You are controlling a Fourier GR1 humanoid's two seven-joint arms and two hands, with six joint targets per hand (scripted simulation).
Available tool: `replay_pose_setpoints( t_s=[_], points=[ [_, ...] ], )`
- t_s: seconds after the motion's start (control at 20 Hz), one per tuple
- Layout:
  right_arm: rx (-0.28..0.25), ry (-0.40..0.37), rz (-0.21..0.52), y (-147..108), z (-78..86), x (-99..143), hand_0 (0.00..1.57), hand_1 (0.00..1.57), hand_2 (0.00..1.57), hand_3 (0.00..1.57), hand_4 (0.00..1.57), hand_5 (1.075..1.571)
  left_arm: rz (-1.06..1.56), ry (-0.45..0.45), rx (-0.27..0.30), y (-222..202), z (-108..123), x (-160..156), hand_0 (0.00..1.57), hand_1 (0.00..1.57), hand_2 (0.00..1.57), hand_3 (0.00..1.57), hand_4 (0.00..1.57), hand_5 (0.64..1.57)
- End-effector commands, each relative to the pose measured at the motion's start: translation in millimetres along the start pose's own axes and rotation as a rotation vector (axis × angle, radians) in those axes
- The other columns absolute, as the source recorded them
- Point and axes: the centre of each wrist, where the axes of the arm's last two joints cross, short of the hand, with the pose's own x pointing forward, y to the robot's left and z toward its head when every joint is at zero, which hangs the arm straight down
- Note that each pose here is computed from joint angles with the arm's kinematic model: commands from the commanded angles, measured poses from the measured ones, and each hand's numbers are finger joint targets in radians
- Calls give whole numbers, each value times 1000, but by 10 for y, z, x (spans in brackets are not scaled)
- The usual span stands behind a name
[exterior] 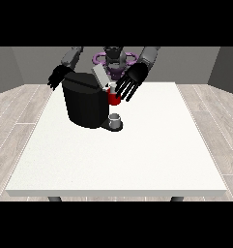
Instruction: Insert the coffee pod into the coffee machine and close the lid
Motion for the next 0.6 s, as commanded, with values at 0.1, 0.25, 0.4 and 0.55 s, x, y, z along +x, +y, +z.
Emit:
replay_pose_setpoints(
  t_s=[0.1,0.25,0.4,0.55],
  points=[
    [-38,69,26,-79,92,-237,0,0,0,0,411,1571,9,4,-78,-343,-74,197,0,0,0,0,0,1571],
    [-28,68,-17,-20,175,-319,0,0,0,0,381,1571,21,21,-89,-282,-73,186,0,0,0,0,0,1571],
    [-22,40,-18,-205,140,-132,0,0,0,0,405,1571,6,33,-59,-537,127,-187,0,0,0,0,0,1571],
    [-53,107,-10,-307,307,-360,0,0,0,0,434,1571,36,38,-120,-512,81,-73,0,0,0,0,0,1571]
  ],
)
